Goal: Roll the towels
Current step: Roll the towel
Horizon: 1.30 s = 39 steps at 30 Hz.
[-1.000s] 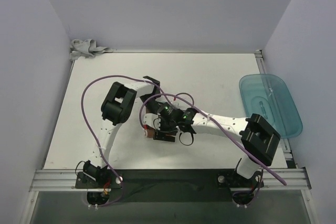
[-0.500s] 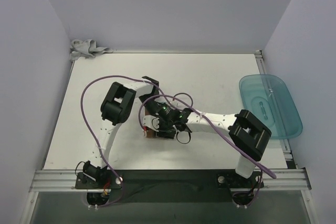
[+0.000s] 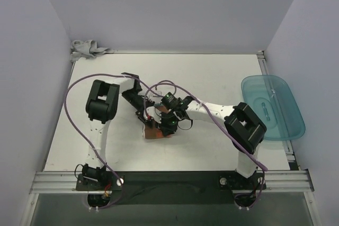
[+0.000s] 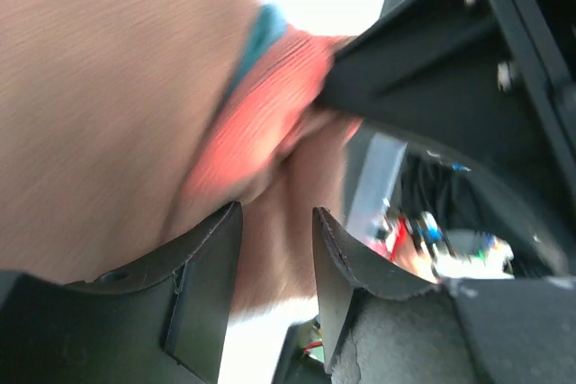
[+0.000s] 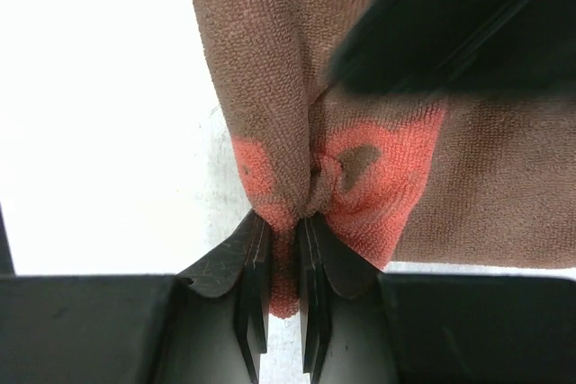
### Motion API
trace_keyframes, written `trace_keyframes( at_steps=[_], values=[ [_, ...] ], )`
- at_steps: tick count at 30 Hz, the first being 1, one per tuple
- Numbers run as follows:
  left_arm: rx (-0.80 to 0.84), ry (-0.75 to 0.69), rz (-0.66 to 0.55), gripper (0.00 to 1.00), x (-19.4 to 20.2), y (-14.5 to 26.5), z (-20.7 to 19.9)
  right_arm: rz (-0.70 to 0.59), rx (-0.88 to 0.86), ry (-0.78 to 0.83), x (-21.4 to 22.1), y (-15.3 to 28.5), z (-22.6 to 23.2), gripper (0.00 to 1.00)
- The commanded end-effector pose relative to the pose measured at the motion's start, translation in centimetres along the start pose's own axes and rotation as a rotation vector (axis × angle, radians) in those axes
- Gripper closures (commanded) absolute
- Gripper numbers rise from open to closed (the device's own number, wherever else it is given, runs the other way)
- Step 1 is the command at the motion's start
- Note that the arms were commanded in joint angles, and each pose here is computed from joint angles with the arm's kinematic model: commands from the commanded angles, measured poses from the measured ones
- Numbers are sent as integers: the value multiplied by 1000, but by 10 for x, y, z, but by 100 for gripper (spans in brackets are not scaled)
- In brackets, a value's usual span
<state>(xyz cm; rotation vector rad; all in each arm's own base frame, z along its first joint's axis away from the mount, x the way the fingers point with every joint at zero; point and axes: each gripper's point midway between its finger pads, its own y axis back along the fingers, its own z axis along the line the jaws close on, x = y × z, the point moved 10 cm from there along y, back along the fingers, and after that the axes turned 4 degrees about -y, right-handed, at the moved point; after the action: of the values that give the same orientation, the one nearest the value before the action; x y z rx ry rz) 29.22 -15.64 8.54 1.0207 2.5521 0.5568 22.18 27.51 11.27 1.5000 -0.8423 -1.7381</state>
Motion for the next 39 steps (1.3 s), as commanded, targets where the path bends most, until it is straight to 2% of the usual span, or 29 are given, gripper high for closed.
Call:
trace_keyframes(
  at_steps=[1,10,12,16,19,21,22,25,28,29,30,32,39],
  values=[
    [-203,-124,-114,51,7,48,33,117,-165,-104,22,4,17,100],
    [-204,-126,-449,49,42,114,-5,90,-269,-259,21,4,1,100],
    [-242,-111,-530,49,63,132,-12,84,-312,-318,20,3,-4,100],
    [-371,-175,-600,45,85,141,-33,65,-395,-418,20,0,-14,100],
    [-580,-303,-598,42,100,136,-61,75,-445,-483,21,-5,-22,100],
    [-712,-372,-565,41,107,134,-64,105,-483,-541,27,-11,-26,100],
    [-731,-408,-520,41,114,119,-62,83,-496,-552,22,-11,-31,100],
    [-911,-602,-463,39,126,107,-84,106,-544,-632,28,-21,-41,100],
    [-999,-805,-349,34,125,80,-96,125,-586,-716,34,-25,-47,100],
    [-982,-907,-287,34,117,63,-103,121,-600,-734,32,-24,-49,100],
    [-1042,-947,-243,32,115,60,-105,121,-611,-746,32,-24,-51,100],
    [-1060,-1090,-198,31,105,40,-114,118,-629,-785,34,-25,-55,100],
    [-1087,-1301,-145,30,77,-2,-119,168,-718,-834,38,-33,-60,100]
  ],
)
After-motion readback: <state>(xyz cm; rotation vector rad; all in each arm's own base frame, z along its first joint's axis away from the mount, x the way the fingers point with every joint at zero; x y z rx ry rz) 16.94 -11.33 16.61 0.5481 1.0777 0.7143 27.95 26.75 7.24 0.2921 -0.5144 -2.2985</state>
